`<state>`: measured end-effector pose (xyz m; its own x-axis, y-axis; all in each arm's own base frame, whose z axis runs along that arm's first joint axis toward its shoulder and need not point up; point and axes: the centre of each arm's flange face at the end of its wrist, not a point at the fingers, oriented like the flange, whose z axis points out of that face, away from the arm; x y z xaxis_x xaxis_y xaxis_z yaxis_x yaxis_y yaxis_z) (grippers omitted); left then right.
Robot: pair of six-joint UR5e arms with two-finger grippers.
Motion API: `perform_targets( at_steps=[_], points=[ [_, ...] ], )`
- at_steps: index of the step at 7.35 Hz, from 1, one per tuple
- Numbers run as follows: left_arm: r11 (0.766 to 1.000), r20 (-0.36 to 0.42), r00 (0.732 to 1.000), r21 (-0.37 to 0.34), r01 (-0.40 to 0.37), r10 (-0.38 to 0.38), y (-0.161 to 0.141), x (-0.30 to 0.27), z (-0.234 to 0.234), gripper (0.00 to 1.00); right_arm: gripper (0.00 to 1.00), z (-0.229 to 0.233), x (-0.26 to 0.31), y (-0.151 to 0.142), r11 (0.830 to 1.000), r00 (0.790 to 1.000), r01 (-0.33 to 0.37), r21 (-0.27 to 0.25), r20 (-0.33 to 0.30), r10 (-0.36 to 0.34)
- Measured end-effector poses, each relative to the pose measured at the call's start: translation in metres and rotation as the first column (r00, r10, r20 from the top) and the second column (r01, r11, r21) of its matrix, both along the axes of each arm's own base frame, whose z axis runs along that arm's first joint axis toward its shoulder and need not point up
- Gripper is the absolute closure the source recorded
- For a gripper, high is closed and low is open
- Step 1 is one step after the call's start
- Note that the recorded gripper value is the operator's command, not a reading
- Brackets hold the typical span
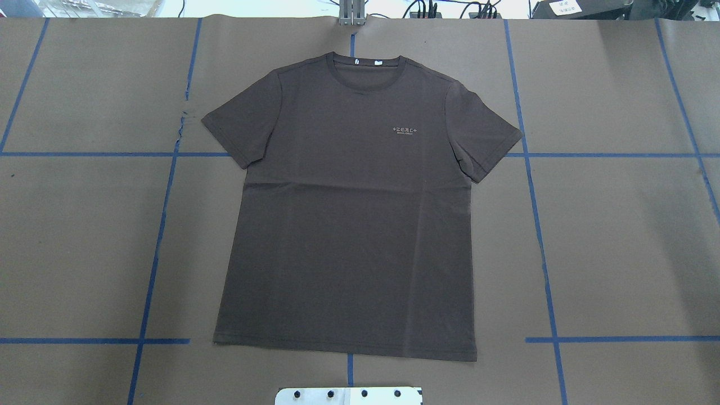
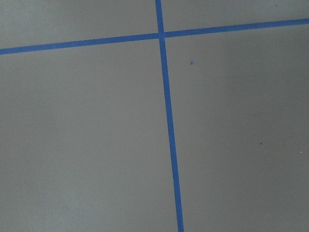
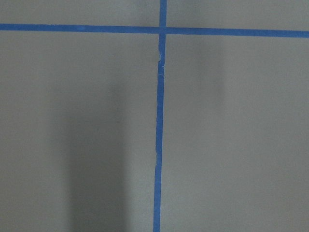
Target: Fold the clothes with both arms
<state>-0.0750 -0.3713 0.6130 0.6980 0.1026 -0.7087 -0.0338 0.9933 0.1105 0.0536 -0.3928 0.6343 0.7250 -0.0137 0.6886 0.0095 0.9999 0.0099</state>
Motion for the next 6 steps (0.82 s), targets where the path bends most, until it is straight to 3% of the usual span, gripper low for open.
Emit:
perform_targets(
  at_steps=[2,4,5,6],
  points=[
    [1.0,0.002,1.0,0.016,0.0,0.0,0.0,0.0,-0.008,0.0,0.0,-0.002,0.0,-0.002,1.0,1.0,-0.001,0.004,0.001,0.001],
    [0.998,0.007,1.0,0.057,-0.002,0.001,-0.005,0.0,-0.022,0.0,0.0,-0.022,-0.001,-0.02,0.999,1.0,-0.002,0.05,0.004,0.002],
    [0.993,0.002,1.0,0.115,-0.002,0.001,-0.016,0.0,-0.036,0.0,0.0,-0.042,-0.002,-0.041,0.995,1.0,-0.002,0.097,0.006,0.002],
    [0.974,0.0,1.0,0.226,-0.002,0.002,-0.037,0.0,-0.054,0.0,0.0,-0.066,-0.002,-0.069,0.988,1.0,-0.003,0.152,0.004,0.002]
  ],
)
